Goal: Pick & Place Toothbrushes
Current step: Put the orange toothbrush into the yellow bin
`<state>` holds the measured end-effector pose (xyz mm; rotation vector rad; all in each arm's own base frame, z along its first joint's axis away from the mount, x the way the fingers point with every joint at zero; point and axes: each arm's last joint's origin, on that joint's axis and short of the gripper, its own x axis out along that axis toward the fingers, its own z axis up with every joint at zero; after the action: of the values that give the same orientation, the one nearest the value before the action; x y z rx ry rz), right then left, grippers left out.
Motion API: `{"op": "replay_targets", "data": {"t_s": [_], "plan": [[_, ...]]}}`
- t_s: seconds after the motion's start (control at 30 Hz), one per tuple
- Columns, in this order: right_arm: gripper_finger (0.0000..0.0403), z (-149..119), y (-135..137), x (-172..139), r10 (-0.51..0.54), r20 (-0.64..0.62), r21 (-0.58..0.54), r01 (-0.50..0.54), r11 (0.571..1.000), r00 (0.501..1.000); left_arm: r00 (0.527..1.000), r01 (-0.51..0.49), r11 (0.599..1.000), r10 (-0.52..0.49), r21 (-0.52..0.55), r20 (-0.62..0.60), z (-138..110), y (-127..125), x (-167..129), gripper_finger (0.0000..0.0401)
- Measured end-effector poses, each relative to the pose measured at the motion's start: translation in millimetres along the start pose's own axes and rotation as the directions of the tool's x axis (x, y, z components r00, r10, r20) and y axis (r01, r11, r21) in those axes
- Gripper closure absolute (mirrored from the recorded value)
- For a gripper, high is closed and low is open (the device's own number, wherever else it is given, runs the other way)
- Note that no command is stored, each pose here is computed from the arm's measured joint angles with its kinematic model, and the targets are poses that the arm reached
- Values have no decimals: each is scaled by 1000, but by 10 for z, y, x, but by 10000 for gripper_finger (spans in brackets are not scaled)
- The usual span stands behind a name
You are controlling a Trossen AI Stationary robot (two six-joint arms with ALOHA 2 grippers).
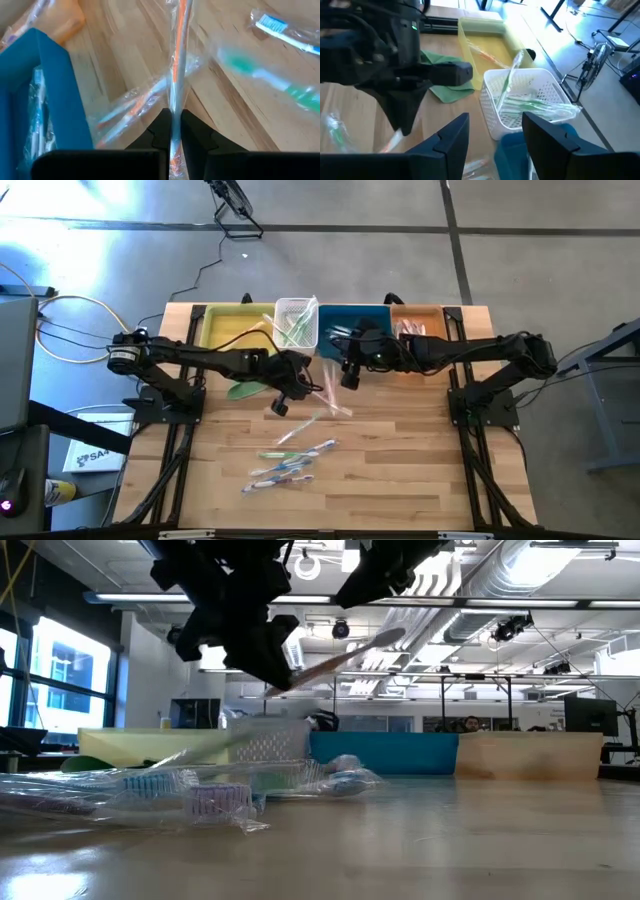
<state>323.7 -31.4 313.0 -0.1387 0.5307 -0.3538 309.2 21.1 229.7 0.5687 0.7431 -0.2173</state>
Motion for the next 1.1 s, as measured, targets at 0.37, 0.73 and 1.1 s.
{"op": "replay_targets", "data": {"t_s": [0.37,0.73,1.1], "plan": [[227,-78,-159,43,-41,-73,5,42,999,997,999,-40,999,40,33,5,123,98,-75,380],[227,-221,-203,29,-102,-216,-51,93,994,971,993,-78,996,81,36,-90,143,145,-136,380],[227,-303,-220,-6,-163,-298,-80,146,986,941,878,-284,959,266,16,-398,-6,226,-313,380]]}}
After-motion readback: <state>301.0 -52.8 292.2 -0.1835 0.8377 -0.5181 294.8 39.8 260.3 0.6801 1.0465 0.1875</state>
